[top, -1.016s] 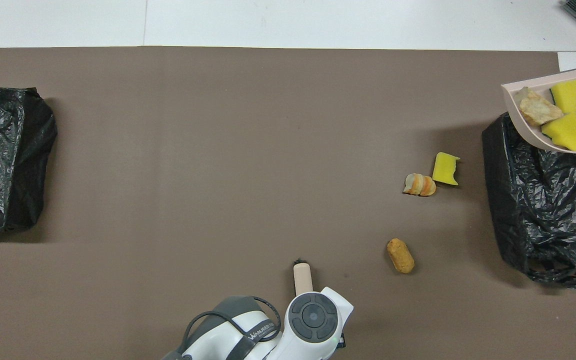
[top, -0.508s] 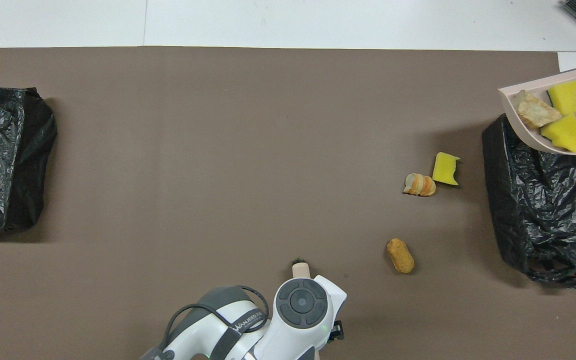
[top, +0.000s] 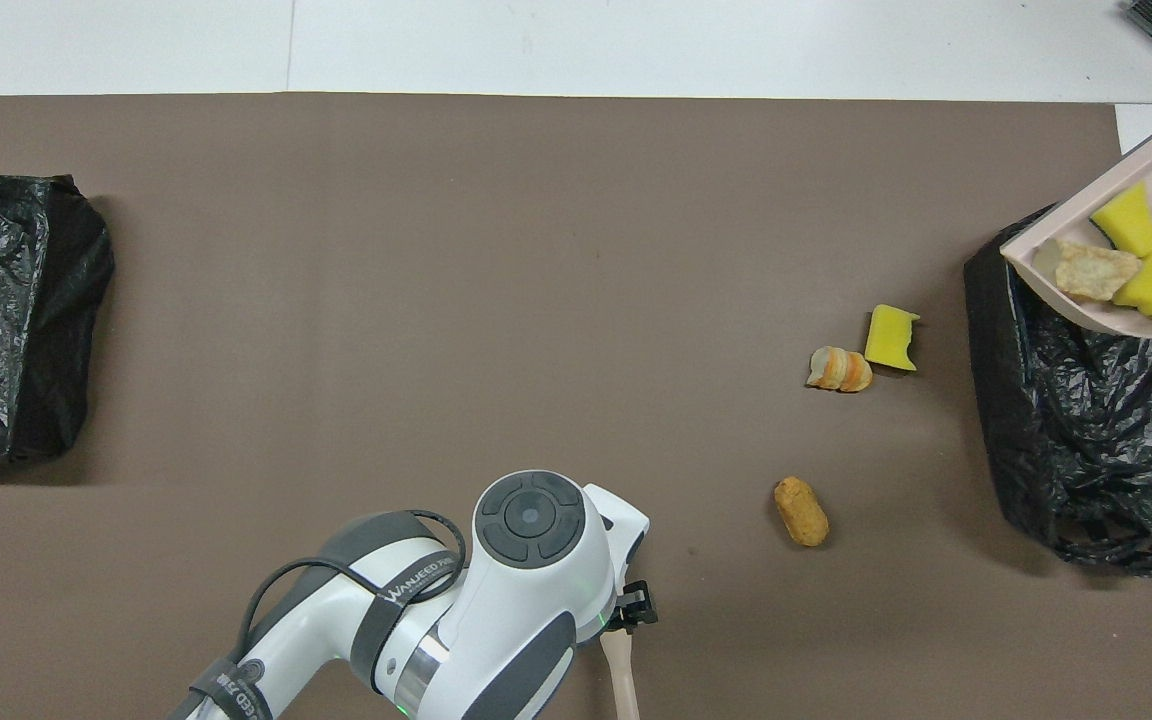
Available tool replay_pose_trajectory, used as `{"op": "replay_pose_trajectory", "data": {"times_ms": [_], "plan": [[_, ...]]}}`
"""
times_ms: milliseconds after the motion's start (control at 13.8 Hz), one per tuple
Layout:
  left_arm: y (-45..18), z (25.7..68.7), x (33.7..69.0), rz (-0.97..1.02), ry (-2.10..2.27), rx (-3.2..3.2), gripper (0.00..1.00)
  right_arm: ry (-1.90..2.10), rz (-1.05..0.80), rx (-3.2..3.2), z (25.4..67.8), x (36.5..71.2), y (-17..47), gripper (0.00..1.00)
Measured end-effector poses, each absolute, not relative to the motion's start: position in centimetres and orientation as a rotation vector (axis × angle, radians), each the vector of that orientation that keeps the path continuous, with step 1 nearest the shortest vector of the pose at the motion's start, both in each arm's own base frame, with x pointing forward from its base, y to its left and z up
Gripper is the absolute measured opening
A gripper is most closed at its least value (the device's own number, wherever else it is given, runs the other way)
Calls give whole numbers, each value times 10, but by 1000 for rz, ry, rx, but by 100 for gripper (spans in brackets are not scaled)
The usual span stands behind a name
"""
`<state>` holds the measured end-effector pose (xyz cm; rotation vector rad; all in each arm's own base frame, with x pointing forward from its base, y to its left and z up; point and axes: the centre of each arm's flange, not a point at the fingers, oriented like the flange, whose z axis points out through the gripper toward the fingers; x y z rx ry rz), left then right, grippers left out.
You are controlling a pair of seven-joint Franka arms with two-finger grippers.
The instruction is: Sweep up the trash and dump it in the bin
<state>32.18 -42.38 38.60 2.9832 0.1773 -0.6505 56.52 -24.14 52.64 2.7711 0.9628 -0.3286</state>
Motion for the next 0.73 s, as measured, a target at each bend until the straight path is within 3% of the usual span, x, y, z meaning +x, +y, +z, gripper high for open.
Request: {"op": "replay_pose_trajectory", "data": {"times_ms": [363,725], "plan": [[-420,386,326,-651,175,2983,100,1466,-481,2490,511,566,-270,32],[-415,386,332,-654,186,2980,100,1569,-657,2222,508,570,-275,32]]}}
